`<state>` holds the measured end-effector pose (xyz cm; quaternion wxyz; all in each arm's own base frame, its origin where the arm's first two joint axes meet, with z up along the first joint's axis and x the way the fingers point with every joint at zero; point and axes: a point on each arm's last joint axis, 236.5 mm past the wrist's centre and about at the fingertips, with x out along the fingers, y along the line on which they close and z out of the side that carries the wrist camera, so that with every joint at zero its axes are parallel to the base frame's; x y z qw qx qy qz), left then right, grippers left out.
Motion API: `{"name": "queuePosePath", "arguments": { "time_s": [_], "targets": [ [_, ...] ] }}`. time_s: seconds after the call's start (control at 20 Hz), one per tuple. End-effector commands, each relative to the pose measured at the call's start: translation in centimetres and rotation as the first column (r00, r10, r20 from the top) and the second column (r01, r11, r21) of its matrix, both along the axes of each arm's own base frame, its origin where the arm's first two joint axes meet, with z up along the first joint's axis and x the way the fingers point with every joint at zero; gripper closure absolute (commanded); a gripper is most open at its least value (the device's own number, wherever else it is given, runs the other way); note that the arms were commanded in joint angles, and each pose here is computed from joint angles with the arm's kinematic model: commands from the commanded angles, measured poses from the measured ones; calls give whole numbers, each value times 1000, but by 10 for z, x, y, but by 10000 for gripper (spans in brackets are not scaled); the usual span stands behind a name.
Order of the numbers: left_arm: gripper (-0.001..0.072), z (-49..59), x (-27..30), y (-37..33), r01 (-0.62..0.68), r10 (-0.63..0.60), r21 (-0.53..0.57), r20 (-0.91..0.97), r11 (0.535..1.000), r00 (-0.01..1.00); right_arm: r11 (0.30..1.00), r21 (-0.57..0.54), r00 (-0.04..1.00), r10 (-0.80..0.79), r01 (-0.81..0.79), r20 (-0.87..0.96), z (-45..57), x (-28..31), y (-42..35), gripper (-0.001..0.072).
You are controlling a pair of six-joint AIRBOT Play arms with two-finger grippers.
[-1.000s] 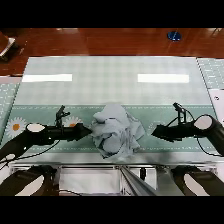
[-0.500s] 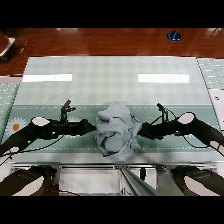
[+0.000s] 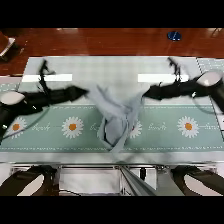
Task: Fold the shirts.
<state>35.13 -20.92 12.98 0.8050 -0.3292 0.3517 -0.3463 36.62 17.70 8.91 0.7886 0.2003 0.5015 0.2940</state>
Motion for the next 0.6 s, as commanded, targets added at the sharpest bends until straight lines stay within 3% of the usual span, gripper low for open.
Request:
{"name": "queuePosePath", "arguments": {
  "time_s": [0.0,0.2,0.4,0.55],
  "targets": [
    [681,159,17,21,-40,51,-38,332,998,942,984,-157,932,-21,84,363,162,23,-41,696],
    [681,291,-10,51,-194,104,87,600,977,793,947,-175,680,-58,268,731,333,-30,-77,696],
    [681,366,-71,99,-443,181,152,761,884,623,885,-166,499,-85,436,862,396,-111,-116,695],
    [681,390,-126,118,-531,205,131,825,837,526,815,-126,405,-141,565,904,416,-162,-150,695]
  ]
}}
